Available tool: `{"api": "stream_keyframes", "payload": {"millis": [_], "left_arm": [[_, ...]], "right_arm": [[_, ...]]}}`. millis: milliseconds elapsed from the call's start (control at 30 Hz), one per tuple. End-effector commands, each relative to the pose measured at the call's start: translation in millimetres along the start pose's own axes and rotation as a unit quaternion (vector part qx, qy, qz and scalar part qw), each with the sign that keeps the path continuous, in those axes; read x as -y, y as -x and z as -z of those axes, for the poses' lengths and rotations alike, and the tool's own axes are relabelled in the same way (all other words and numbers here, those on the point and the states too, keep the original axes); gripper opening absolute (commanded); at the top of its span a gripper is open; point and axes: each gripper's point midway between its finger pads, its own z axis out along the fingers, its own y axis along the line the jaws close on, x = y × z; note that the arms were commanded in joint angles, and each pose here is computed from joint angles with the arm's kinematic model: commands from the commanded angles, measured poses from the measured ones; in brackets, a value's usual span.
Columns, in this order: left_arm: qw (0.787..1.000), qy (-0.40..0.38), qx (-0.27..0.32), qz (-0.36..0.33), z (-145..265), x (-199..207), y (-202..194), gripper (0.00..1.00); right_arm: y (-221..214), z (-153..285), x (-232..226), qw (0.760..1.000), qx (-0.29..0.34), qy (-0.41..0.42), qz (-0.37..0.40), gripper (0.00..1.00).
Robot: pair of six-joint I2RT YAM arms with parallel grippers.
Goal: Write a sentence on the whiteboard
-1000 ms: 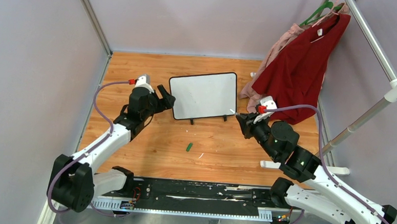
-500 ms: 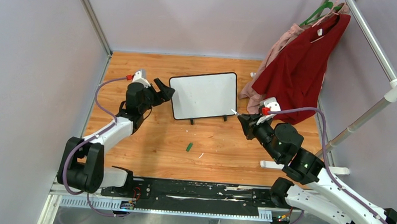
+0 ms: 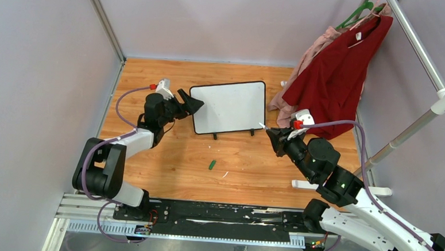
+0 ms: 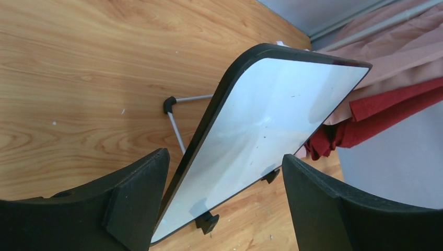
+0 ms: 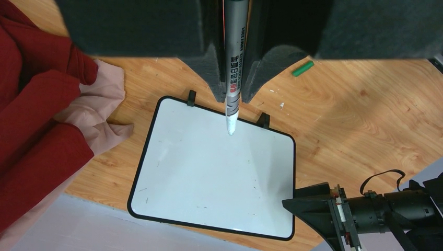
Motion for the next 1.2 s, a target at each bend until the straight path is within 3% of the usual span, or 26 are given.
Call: {"api": "stream_keyframes", "payload": {"millis": [0,533,1167], "left_arm": [[0.999,-0.036,-0.005,-0.001,-1.8,10.7,-0.4,0.84],[0.995,-0.082,-0.061,0.007,-3.7,26.8,-28.6,0.77],[0.999,-0.019,-0.035,0.008,13.1,-2.0,-19.4,0.8]], "right_arm": [[8.2,1.8,2.4,1.0,0.011,-0.002,-0.005,0.0],[3.2,-3.3,-0.5,1.0,0.004,0.0,-0.006,0.0],[2.7,-0.5,0.2,1.0,0.003,0.001,-0.005,0.0]]}}
